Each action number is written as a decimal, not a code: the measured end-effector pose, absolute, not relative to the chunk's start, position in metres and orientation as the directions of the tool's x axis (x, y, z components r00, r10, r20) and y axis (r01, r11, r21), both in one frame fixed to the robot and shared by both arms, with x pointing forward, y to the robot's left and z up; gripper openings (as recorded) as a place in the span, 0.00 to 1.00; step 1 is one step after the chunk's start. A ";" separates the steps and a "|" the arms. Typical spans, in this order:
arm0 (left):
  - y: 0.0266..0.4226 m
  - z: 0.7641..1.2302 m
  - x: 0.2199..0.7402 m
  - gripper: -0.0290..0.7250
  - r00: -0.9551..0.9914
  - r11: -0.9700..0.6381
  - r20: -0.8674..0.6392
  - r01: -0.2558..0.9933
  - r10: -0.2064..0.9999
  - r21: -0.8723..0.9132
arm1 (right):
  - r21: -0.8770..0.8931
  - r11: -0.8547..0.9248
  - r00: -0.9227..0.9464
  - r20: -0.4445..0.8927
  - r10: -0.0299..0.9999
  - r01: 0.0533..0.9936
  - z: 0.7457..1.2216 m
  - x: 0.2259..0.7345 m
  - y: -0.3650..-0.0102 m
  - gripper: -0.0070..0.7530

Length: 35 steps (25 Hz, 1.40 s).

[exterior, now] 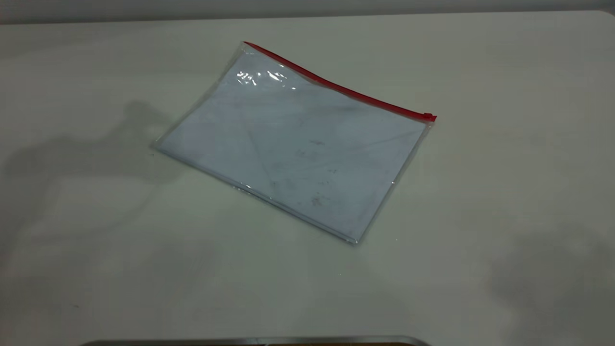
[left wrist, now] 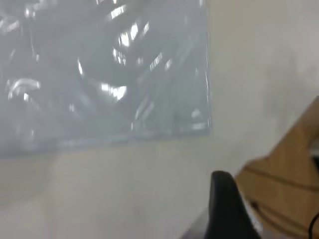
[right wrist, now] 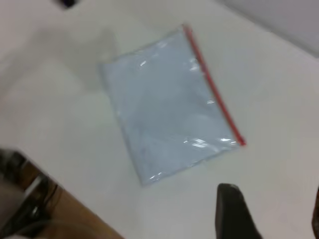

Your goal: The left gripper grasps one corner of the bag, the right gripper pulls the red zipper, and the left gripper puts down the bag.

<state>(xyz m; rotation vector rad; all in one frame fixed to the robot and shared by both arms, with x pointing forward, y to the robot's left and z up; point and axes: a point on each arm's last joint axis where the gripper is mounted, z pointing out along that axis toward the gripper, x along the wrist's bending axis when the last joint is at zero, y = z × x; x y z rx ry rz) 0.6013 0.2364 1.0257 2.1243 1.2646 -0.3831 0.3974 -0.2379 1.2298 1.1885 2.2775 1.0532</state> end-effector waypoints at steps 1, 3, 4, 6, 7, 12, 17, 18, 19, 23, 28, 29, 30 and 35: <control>0.237 1.037 0.594 0.67 0.504 -0.353 -0.519 0.861 0.690 0.367 | 0.768 0.355 -0.563 0.009 0.827 0.534 1.232 0.384 -0.242 0.56; 0.238 1.065 0.577 0.66 0.506 -0.351 -0.491 0.857 0.709 0.377 | 0.778 0.339 -0.529 -0.010 0.849 0.529 1.229 0.363 -0.249 0.56; 0.239 1.079 0.568 0.65 0.500 -0.344 -0.479 0.859 0.721 0.380 | 0.780 0.333 -0.512 -0.019 0.859 0.530 1.225 0.351 -0.253 0.56; 0.243 1.101 0.553 0.65 0.494 -0.328 -0.427 0.853 0.757 0.405 | 0.775 0.320 -0.472 -0.031 0.881 0.545 1.212 0.333 -0.261 0.56; 0.246 1.116 0.542 0.64 0.492 -0.320 -0.387 0.845 0.780 0.429 | 0.768 0.310 -0.443 -0.038 0.896 0.561 1.202 0.325 -0.265 0.56; 0.262 1.172 0.486 0.64 0.420 -0.264 -0.205 0.811 0.884 0.523 | 0.686 0.227 -0.285 -0.029 0.958 0.692 1.139 0.302 -0.282 0.56; 0.275 1.206 0.407 0.64 0.352 -0.241 -0.048 0.728 0.935 0.642 | 0.630 0.199 -0.247 -0.012 0.969 0.751 1.080 0.279 -0.288 0.56; 0.277 1.209 0.384 0.64 0.341 -0.235 -0.028 0.702 0.940 0.672 | 0.624 0.197 -0.245 -0.010 0.969 0.756 1.066 0.275 -0.289 0.56; 0.278 1.205 0.368 0.64 0.326 -0.226 -0.019 0.696 0.945 0.682 | 0.626 0.194 -0.242 -0.009 0.970 0.755 1.056 0.271 -0.290 0.56; 0.287 1.176 0.293 0.64 0.240 -0.180 0.026 0.647 0.970 0.741 | 0.703 0.162 -0.226 -0.001 0.974 0.693 1.039 0.262 -0.292 0.56; 0.297 1.117 0.237 0.64 0.135 -0.136 0.066 0.609 0.989 0.781 | 0.737 0.150 -0.221 -0.001 0.975 0.659 1.041 0.259 -0.293 0.56; 0.298 1.107 0.234 0.64 0.123 -0.132 0.070 0.615 0.990 0.777 | 0.738 0.150 -0.221 -0.001 0.975 0.658 1.041 0.259 -0.293 0.56; 0.299 1.098 0.234 0.64 0.112 -0.127 0.072 0.631 0.991 0.765 | 0.738 0.150 -0.221 -0.001 0.975 0.658 1.041 0.259 -0.293 0.56; 0.300 1.054 0.245 0.64 0.076 -0.075 0.028 0.726 0.997 0.684 | 0.738 0.147 -0.219 0.001 0.976 0.659 1.041 0.259 -0.293 0.56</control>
